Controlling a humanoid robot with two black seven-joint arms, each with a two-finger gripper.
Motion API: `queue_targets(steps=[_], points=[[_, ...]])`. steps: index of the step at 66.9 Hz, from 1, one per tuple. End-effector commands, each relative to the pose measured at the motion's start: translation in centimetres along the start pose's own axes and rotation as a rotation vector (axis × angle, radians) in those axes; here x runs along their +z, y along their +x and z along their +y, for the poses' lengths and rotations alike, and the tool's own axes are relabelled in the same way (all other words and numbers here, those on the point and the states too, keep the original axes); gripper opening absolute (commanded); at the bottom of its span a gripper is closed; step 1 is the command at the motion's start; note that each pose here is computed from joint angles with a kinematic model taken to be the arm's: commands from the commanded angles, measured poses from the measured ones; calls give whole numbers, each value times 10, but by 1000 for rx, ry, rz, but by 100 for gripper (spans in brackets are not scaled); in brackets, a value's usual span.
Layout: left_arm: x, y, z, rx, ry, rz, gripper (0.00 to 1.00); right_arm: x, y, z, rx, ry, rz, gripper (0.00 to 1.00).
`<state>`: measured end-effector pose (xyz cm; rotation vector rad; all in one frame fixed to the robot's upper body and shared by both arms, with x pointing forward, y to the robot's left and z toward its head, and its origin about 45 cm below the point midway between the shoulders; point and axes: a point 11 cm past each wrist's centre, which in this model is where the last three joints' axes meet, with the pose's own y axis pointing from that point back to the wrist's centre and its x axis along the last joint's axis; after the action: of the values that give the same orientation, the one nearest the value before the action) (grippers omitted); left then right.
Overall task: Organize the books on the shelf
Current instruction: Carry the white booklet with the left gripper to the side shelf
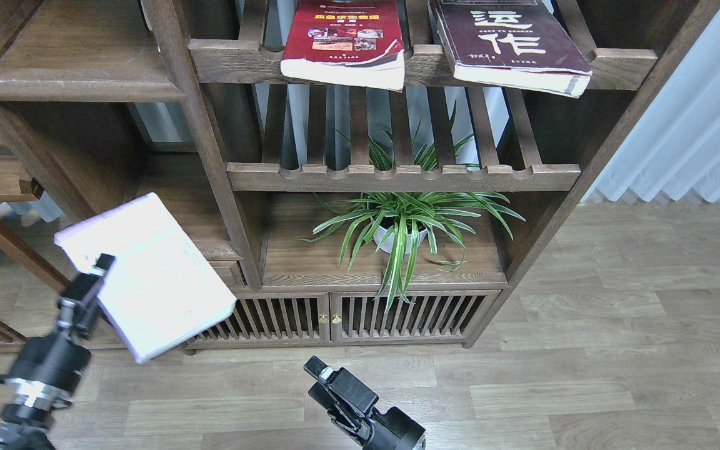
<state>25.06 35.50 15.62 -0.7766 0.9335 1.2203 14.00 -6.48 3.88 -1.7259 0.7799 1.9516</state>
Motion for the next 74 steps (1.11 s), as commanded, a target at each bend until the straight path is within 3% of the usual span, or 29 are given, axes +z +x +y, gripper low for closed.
queue_targets(steps=[1, 26, 38, 56, 74], points=[[25, -32, -12, -92, 5, -52, 7, 1, 1, 0, 2, -5, 1, 95], [125, -83, -21, -183, -56, -358, 7, -2, 12, 5, 38, 4, 6, 95], [186, -134, -32, -235, -85, -648, 9, -9, 10, 2, 35, 16, 19, 99], [213, -206, -78, -350, -104, -870, 9, -42, 2, -1, 9, 116, 25, 100], [240, -243, -96, -357, -193, -1032, 8, -45, 2, 0, 10, 134, 18, 100]])
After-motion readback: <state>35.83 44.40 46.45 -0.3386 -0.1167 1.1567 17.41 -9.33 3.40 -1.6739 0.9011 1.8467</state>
